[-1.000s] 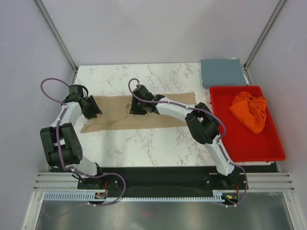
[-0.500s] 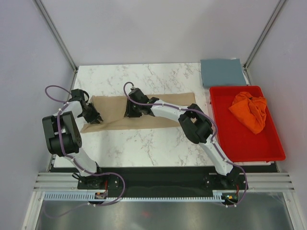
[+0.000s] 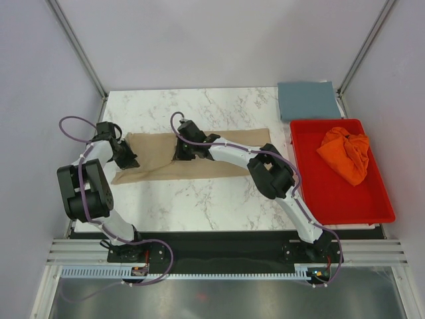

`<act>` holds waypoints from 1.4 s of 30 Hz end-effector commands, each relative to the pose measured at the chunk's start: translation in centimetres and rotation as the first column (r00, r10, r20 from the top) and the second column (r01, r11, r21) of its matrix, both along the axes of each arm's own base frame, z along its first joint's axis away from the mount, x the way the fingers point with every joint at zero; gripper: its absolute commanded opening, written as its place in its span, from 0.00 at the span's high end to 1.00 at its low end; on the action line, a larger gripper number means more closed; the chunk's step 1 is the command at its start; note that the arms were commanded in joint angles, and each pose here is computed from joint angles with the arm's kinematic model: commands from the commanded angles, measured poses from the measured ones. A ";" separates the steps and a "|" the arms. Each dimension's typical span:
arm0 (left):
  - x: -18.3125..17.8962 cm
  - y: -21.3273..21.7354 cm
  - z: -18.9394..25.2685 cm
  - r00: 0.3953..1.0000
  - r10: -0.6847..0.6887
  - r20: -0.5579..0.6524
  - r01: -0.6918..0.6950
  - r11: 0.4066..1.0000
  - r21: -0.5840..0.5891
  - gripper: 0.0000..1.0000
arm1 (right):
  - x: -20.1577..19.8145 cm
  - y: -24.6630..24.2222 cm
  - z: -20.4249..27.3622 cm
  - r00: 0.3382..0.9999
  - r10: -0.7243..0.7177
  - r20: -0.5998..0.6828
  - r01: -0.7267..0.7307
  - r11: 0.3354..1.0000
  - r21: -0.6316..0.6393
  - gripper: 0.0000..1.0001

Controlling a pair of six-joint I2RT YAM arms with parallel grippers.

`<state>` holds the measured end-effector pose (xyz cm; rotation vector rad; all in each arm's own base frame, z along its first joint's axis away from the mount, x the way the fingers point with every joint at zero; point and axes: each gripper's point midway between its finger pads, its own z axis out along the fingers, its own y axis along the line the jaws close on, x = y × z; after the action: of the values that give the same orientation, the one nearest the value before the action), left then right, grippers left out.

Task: Fold and stack the t-shirts
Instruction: Fold the tshirt

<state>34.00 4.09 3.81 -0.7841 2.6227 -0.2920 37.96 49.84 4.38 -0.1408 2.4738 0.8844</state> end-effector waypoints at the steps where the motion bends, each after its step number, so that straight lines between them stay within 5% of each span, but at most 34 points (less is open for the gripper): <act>1: 0.2 0.5 2.0 0.998 0.012 0.059 -0.014 0.999 0.032 0.98 | 0.9 -0.2 3.6 0.998 -0.020 0.059 0.018 0.999 0.044 1.00; 17: -2.0 0.9 -0.2 0.998 0.016 -0.059 -0.012 0.998 0.061 0.98 | 0.4 -1.6 1.8 0.998 -0.004 0.062 0.005 1.000 -0.013 1.00; 19: -1.5 1.0 0.7 0.999 0.009 -0.036 -0.006 0.998 0.065 0.93 | 0.0 -1.5 2.4 0.998 0.019 0.067 -0.019 1.000 -0.005 0.92; 20: -1.1 1.0 1.4 1.000 0.006 -0.011 -0.005 0.998 0.067 0.89 | -0.1 -1.5 2.7 0.997 0.025 0.071 -0.025 1.000 -0.004 0.79; 23: 0.3 1.3 2.7 0.999 0.004 0.032 -0.006 0.997 0.074 0.80 | -0.4 -1.9 4.4 0.995 0.032 0.092 -0.033 0.999 0.007 0.69; 29: 5.4 3.2 4.9 0.993 0.024 0.112 -0.037 0.993 0.113 0.78 | -1.3 -3.6 10.8 0.983 0.034 0.182 -0.043 0.998 0.046 0.67; 42: 12.3 5.5 -0.7 0.996 0.068 0.051 -0.074 0.990 0.120 0.78 | -0.8 -9.7 17.9 0.957 -0.065 0.283 0.042 0.995 0.086 0.65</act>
<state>44.24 8.16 2.37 -0.7904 2.5955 -0.1880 36.16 42.26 20.64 -0.2024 2.2001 0.8876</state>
